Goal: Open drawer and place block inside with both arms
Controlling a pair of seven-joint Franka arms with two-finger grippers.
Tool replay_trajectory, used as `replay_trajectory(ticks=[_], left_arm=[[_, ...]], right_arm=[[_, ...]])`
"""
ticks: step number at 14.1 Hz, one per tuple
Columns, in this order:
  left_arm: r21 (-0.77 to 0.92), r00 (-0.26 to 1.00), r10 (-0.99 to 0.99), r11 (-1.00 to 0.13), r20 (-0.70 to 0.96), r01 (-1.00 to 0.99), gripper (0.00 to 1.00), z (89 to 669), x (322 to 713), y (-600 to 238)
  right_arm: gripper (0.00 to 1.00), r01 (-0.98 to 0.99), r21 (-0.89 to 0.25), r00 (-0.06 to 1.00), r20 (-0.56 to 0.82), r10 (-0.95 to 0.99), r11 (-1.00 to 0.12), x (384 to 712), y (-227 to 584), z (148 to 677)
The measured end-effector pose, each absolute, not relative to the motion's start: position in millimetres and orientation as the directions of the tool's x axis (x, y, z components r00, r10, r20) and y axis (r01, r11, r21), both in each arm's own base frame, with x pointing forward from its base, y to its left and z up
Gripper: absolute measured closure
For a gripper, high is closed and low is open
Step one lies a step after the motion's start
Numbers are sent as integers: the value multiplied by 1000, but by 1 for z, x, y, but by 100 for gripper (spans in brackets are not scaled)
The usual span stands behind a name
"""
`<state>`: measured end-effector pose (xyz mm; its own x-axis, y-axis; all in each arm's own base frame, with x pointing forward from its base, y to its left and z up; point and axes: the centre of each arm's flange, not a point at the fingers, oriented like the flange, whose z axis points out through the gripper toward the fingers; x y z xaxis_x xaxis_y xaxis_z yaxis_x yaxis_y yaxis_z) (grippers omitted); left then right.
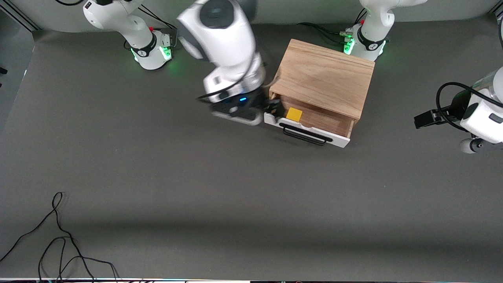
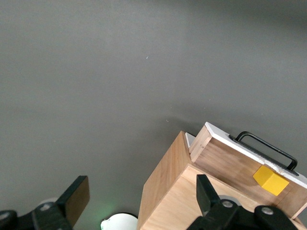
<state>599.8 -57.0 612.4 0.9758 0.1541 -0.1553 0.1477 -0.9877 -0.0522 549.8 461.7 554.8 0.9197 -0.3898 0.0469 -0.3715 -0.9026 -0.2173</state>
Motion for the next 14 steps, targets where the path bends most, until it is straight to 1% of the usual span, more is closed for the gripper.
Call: replay_trajectory(ticks=[3, 6, 8, 11, 14], left_arm=[[-43, 980, 127, -992, -152, 122, 0, 615, 600, -39], [-45, 993, 94, -995, -70, 91, 0, 627, 589, -60], [-54, 998, 68, -996, -5, 68, 0, 627, 573, -77], [-50, 995, 62, -997, 75, 66, 0, 632, 560, -78], [-47, 994, 55, -997, 99, 60, 0, 646, 552, -76]], right_arm=[[0, -327, -200, 933, 88, -349, -924, 591, 361, 576], [0, -228, -147, 964, 103, -244, -963, 608, 251, 587], [0, -171, -123, 977, 107, -185, -978, 604, 191, 592], [0, -88, -112, 992, 84, -98, -990, 586, 112, 601], [0, -16, -85, 997, 71, -22, -996, 565, 67, 617]])
